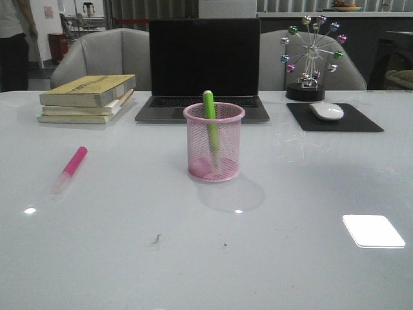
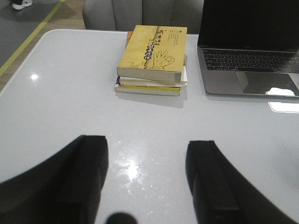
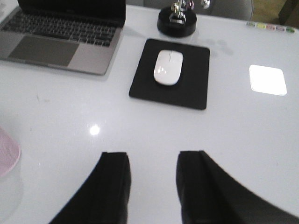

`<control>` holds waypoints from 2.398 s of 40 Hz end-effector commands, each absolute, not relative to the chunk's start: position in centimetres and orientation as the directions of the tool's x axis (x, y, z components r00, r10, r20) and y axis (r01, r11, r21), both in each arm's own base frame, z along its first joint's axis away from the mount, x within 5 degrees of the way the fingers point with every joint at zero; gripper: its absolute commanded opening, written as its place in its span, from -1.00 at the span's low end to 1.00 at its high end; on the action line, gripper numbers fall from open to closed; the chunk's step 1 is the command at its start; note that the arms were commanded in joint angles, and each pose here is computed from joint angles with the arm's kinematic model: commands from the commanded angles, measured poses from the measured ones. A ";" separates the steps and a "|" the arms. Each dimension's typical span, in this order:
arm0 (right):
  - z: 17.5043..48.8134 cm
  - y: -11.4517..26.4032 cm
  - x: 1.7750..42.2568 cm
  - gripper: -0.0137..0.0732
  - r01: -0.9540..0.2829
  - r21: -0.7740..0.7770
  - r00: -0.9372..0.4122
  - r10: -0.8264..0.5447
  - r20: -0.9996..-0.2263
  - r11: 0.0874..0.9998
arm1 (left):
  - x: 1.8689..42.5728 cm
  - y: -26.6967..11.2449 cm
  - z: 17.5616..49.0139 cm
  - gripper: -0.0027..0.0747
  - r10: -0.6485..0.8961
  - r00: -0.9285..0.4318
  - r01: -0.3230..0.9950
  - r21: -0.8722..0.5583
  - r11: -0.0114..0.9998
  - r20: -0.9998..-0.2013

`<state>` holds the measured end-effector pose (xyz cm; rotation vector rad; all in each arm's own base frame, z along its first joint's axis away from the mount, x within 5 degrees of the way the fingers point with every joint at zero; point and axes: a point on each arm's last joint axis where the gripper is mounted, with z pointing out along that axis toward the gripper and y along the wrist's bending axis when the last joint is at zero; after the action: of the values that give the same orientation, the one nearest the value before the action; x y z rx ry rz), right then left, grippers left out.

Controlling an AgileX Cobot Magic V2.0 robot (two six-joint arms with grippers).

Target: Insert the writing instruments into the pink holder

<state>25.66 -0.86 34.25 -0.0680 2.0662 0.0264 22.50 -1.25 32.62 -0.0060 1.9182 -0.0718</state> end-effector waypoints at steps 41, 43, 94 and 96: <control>31.3 -0.5 16.8 0.17 -0.032 -0.030 -0.386 -0.040 -0.921 0.999 | 22.6 -1.4 34.9 0.22 -0.055 -0.214 0.047 -0.067 0.997 -0.975; 31.3 -0.5 16.8 0.17 -0.032 -0.030 -0.386 -0.040 -0.921 0.999 | 22.6 -1.4 34.9 0.22 -0.055 -0.214 0.047 -0.067 0.997 -0.975; 31.3 -0.5 16.8 0.17 -0.032 -0.030 -0.386 -0.040 -0.921 0.999 | 39.6 -6.5 32.9 0.22 -0.030 -0.707 0.071 -0.113 0.991 -0.706; 31.3 -0.5 16.8 0.17 -0.032 -0.030 -0.386 -0.040 -0.921 0.999 | 40.5 -6.9 31.8 0.22 -0.046 -0.743 0.064 -0.140 0.988 -0.668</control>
<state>16.52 -0.22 29.80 -0.0652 2.0617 0.0235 39.54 -6.21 30.10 0.0350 2.4304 -0.1394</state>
